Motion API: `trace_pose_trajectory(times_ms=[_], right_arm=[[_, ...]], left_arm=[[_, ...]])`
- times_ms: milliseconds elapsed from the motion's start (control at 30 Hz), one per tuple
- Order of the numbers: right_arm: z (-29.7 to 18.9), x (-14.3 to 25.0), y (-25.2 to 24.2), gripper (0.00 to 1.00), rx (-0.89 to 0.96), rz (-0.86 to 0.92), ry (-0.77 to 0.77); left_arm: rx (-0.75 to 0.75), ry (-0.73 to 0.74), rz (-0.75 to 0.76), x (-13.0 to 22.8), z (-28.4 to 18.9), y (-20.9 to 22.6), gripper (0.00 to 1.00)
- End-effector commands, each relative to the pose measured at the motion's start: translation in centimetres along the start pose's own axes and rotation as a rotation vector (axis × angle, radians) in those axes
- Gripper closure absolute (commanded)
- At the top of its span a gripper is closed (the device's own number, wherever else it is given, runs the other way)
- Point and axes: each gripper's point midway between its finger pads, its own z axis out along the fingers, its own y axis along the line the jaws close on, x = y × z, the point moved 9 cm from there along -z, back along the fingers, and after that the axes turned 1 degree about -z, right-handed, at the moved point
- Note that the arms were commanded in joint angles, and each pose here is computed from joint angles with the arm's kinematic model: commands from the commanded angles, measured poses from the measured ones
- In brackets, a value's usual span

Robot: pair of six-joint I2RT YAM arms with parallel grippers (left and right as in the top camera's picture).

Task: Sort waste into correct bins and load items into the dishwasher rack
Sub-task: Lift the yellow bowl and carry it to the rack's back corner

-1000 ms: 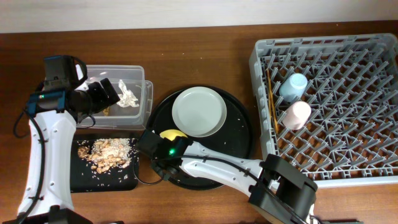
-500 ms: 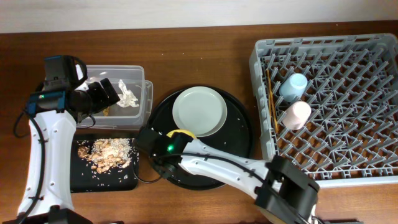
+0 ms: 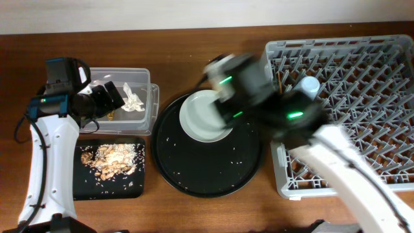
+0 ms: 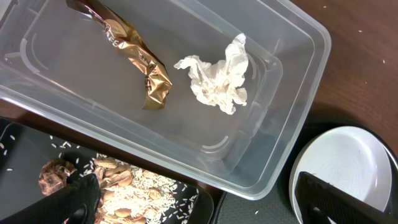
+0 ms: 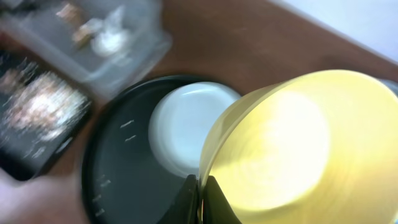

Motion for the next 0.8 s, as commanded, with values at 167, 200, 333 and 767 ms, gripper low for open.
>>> trace_pose_trajectory(times_ms=[167,200,333,767], right_arm=[[-3.6,1.9,-15.2,0.96,-0.131,0.197,-0.145],[-3.8,2.3,-16.8,0.96,-0.166,0.215,-0.177],[-3.7,3.6,-21.8,0.96,-0.318,0.256,-0.31],[7.7,10.1,-34.1,0.96,-0.725,0.277,-0.636]], left_arm=[[-0.004,-0.014,0.008,0.0,-0.4,0.1,0.01],[-0.004,-0.014,0.008,0.0,-0.4,0.1,0.01],[-0.003,-0.014,0.008,-0.1,-0.4,0.1,0.01],[-0.003,-0.014,0.008,-0.1,-0.4,0.1,0.0]])
